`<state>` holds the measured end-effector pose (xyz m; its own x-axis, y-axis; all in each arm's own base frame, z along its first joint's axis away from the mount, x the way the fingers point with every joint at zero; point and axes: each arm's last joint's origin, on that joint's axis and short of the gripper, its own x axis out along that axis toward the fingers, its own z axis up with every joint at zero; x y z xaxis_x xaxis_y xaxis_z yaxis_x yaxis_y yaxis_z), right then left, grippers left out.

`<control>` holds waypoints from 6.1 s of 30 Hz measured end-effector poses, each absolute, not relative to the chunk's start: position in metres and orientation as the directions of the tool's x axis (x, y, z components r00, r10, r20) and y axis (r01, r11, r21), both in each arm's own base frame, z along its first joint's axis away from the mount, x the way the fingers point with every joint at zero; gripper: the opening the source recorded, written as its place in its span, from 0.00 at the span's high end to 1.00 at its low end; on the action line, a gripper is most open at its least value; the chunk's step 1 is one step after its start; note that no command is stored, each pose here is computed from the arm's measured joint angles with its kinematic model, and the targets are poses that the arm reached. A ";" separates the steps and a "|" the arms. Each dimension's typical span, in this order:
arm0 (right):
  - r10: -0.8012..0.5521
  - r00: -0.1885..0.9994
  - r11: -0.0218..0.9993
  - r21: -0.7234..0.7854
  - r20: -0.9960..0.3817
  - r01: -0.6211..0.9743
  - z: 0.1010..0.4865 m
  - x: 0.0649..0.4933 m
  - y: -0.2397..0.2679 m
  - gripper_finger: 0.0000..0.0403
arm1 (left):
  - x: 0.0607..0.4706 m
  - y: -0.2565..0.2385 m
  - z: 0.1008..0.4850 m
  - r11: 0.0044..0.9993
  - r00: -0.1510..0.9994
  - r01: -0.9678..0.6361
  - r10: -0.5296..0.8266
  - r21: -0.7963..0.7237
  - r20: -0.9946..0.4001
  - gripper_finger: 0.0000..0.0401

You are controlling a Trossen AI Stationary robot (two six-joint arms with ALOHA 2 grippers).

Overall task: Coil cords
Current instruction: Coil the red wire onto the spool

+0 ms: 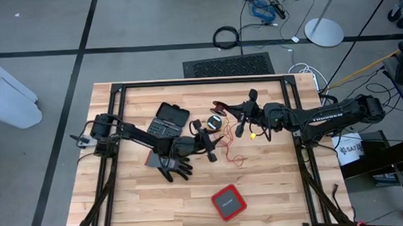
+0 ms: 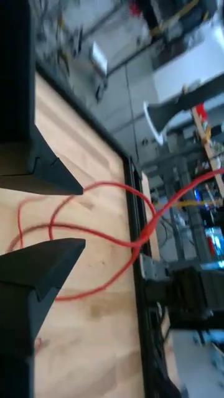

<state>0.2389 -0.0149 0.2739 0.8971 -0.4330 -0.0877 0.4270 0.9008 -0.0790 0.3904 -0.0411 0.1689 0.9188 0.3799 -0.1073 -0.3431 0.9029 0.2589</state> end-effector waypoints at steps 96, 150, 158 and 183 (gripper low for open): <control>-0.279 0.950 0.958 -0.031 0.138 0.285 0.322 0.193 -0.012 1.00 | 0.429 -0.021 0.238 0.986 0.972 -0.160 0.149 0.047 0.182 0.45; -0.279 0.953 0.958 -0.034 0.116 0.285 0.318 0.198 -0.012 1.00 | 0.459 0.000 0.215 0.998 0.998 -0.058 0.056 0.040 0.042 0.90; -0.276 0.959 0.959 -0.046 0.070 0.279 0.313 0.199 -0.012 1.00 | 0.458 0.021 0.203 0.986 0.983 -0.162 0.165 0.044 -0.075 0.99; -0.325 0.925 0.943 -0.136 -0.198 0.302 0.287 0.194 -0.014 1.00 | 0.385 0.061 0.259 0.921 0.817 -0.321 0.388 0.222 -0.427 1.00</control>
